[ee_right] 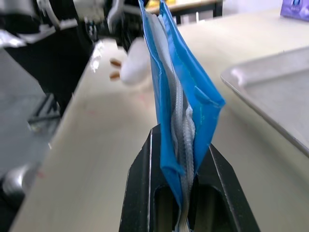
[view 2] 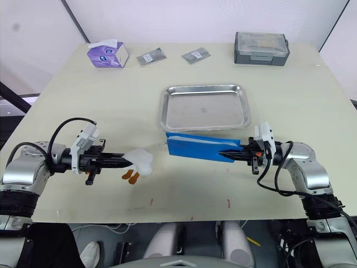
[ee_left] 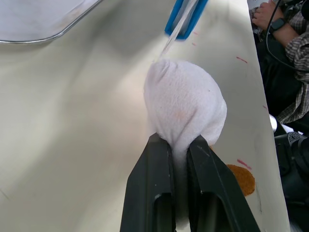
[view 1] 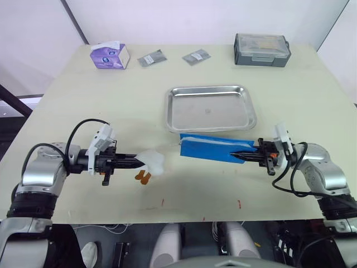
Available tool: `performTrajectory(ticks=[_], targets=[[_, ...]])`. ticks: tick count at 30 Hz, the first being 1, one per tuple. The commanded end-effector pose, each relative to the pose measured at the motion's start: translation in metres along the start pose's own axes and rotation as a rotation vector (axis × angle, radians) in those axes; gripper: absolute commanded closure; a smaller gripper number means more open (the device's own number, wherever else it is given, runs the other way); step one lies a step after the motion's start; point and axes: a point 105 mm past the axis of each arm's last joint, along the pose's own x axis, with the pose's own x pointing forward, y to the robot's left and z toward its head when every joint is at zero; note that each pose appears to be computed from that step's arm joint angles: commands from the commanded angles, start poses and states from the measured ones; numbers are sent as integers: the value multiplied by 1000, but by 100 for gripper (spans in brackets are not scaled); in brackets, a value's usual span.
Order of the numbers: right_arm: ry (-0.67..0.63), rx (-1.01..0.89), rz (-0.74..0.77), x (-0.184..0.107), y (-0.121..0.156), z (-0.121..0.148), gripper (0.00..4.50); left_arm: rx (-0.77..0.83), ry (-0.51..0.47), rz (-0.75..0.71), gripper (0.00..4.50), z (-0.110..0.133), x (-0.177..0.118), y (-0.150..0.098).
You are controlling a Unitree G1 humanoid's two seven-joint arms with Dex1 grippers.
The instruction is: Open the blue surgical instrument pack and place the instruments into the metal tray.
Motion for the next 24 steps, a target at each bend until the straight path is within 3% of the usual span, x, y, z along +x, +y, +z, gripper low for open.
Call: performTrajectory(ticks=[1, 10, 13, 19, 24], targets=[[-185, 2, -10, 4, 0, 40, 450, 12, 10, -32, 445, 4, 0, -5], [-335, 64, -20, 21, -1, 66, 450, 13, 5, -55, 445, 7, 3, -8], [-255, 13, -20, 26, -2, 58, 450, -1, 35, -59, 445, 4, -3, -10], [-36, -141, -1, 32, -6, 31, 450, 52, 186, -4, 445, -6, -20, -3], [39, -208, 29, 36, -8, 16, 450, 28, 246, -52, 445, -11, -16, -8]])
